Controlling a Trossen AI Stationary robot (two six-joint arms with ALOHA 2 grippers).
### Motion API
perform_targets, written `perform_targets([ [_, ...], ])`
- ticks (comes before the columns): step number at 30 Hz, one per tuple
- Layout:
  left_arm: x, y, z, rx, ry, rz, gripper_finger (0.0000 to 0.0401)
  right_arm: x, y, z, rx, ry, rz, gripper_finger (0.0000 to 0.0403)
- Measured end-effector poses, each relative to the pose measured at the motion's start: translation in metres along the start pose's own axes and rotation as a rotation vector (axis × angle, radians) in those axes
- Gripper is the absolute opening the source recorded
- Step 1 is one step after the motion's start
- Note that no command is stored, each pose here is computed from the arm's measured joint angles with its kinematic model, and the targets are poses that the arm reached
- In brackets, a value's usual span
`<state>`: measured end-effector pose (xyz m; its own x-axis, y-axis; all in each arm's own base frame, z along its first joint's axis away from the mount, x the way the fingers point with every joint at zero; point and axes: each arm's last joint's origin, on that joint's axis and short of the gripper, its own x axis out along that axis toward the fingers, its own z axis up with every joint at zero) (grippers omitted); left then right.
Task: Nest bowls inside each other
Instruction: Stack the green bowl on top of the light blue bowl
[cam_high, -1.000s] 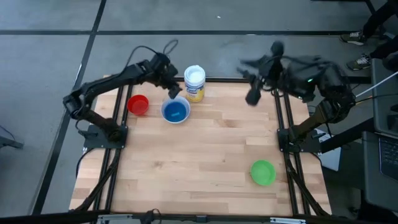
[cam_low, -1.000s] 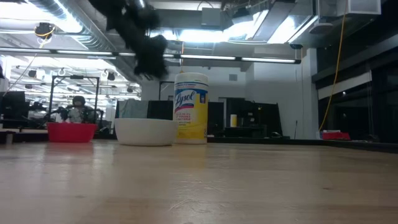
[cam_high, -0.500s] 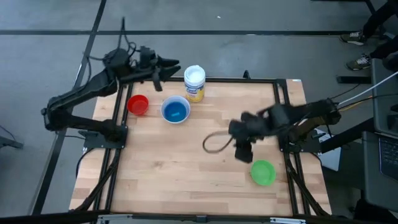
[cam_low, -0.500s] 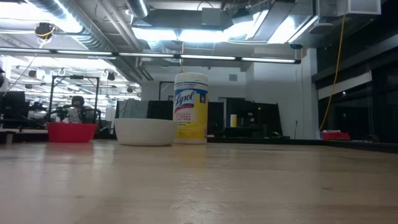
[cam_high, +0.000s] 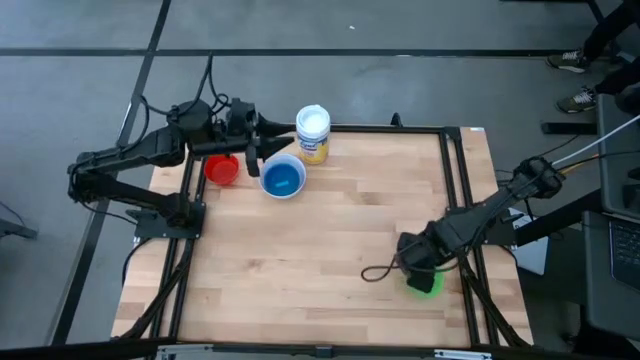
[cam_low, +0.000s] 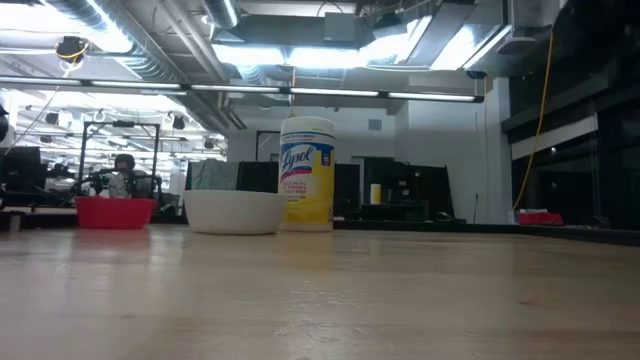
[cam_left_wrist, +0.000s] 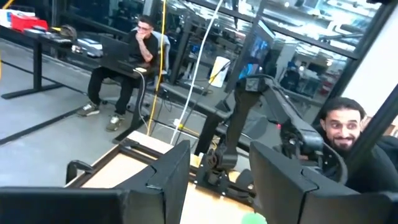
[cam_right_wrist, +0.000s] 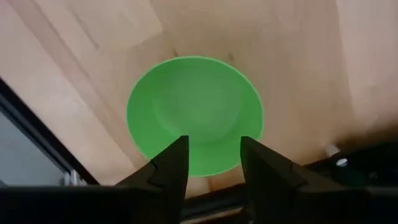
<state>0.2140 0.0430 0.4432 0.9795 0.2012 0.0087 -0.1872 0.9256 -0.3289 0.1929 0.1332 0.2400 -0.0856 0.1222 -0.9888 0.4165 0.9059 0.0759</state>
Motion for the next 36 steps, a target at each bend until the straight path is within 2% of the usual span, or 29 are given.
perform_targets([
  [7, 0.0, -0.003, -0.001, -0.001, 0.007, -0.015, 0.0161, -0.004, -0.019, -0.011, 0.09, -0.08, 0.039, 0.0137],
  [14, 0.0, -0.003, -0.001, 0.01, 0.007, -0.015, 0.0161, -0.004, -0.025, -0.015, 0.094, -0.11, 0.044, 0.0141],
  [20, 0.0, -0.003, -0.001, 0.028, 0.006, -0.015, 0.0161, 0.019, -0.029, -0.015, 0.094, -0.061, 0.064, 0.0135],
  [28, 0.0, -0.003, -0.001, 0.035, 0.009, -0.014, 0.0161, 0.055, -0.033, -0.011, 0.133, -0.06, 0.15, 0.0125],
  [36, 0.0, -0.002, -0.003, 0.035, 0.029, -0.008, 0.0161, 0.066, -0.038, -0.012, 0.161, -0.063, 0.142, 0.013],
])
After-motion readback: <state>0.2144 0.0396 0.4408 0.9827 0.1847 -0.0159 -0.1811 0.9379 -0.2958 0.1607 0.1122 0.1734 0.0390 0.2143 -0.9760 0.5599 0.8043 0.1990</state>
